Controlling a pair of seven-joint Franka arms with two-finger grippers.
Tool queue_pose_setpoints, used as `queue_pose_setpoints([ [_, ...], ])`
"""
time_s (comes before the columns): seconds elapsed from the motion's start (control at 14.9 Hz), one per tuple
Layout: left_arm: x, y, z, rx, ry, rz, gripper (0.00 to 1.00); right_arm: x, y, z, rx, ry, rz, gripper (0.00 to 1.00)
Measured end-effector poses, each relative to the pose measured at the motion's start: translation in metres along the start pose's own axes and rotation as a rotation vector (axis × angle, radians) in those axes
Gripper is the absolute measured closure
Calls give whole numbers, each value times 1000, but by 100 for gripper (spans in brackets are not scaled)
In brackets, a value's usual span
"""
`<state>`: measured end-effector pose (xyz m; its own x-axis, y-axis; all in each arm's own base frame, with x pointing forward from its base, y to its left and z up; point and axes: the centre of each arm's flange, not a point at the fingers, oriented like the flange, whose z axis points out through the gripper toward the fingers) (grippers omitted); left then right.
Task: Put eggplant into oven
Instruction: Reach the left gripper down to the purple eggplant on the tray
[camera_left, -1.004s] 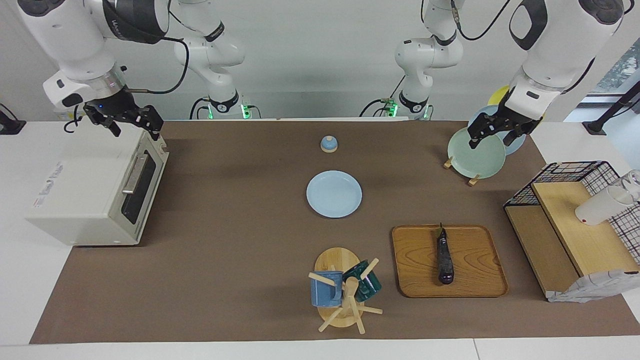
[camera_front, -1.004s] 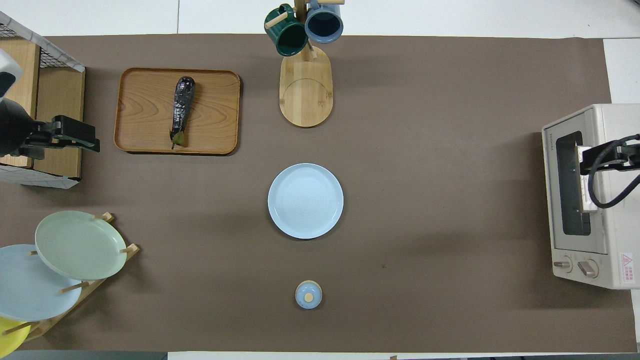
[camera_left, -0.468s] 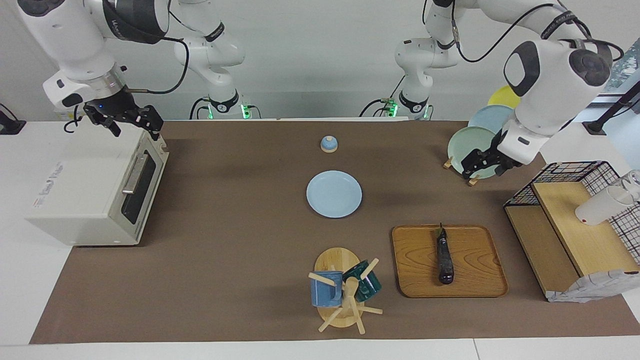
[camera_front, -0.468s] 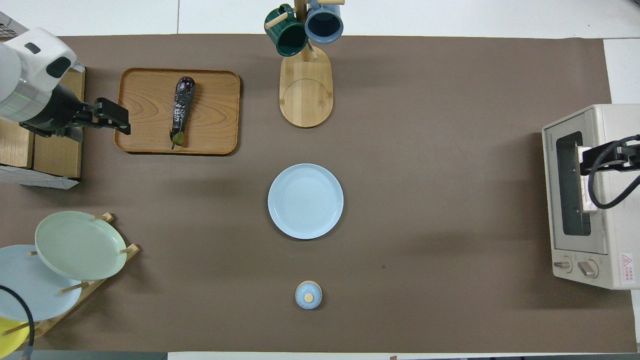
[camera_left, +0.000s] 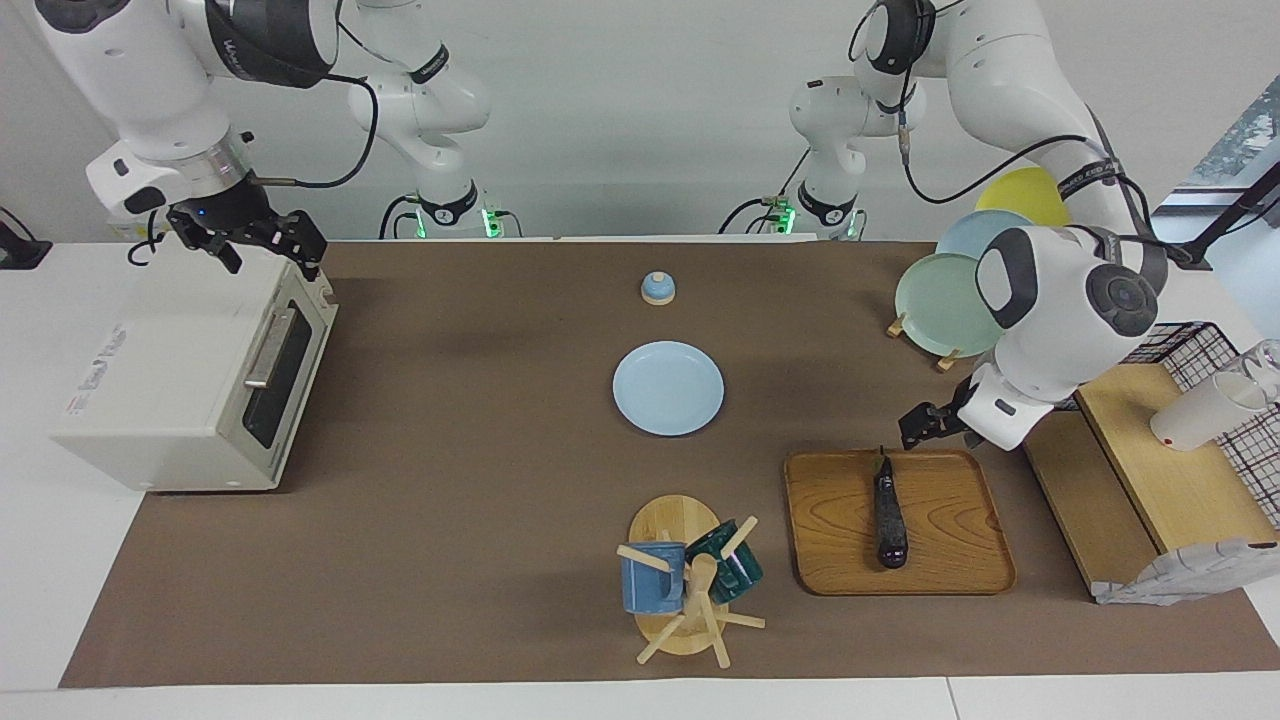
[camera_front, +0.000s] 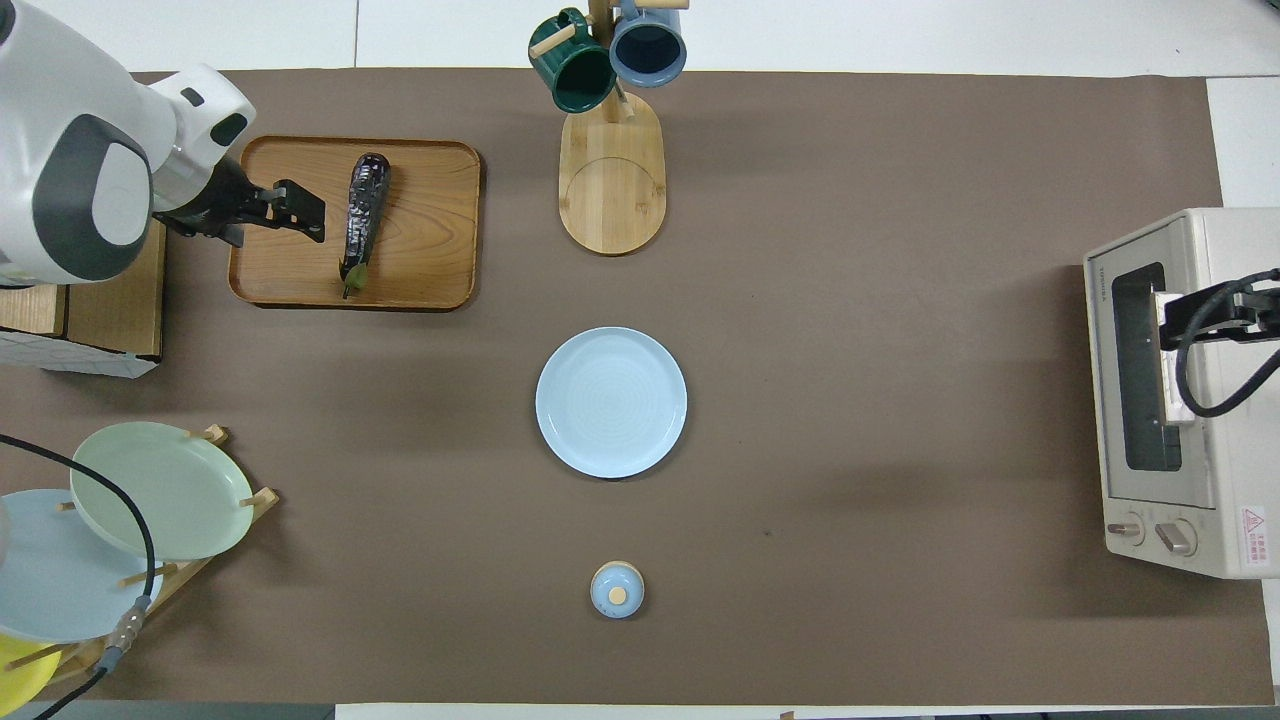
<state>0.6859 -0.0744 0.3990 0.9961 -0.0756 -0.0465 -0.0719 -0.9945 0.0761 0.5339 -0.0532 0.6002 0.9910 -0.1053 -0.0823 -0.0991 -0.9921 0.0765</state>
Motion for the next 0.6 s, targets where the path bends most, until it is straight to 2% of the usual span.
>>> queue_pose_setpoints([
  [0.27,16,21,40,-2,28,55,0,0,0,0,0,0,0,0],
  [0.6,26,29,59,38,66,157,0,0,0,0,0,0,0,0],
])
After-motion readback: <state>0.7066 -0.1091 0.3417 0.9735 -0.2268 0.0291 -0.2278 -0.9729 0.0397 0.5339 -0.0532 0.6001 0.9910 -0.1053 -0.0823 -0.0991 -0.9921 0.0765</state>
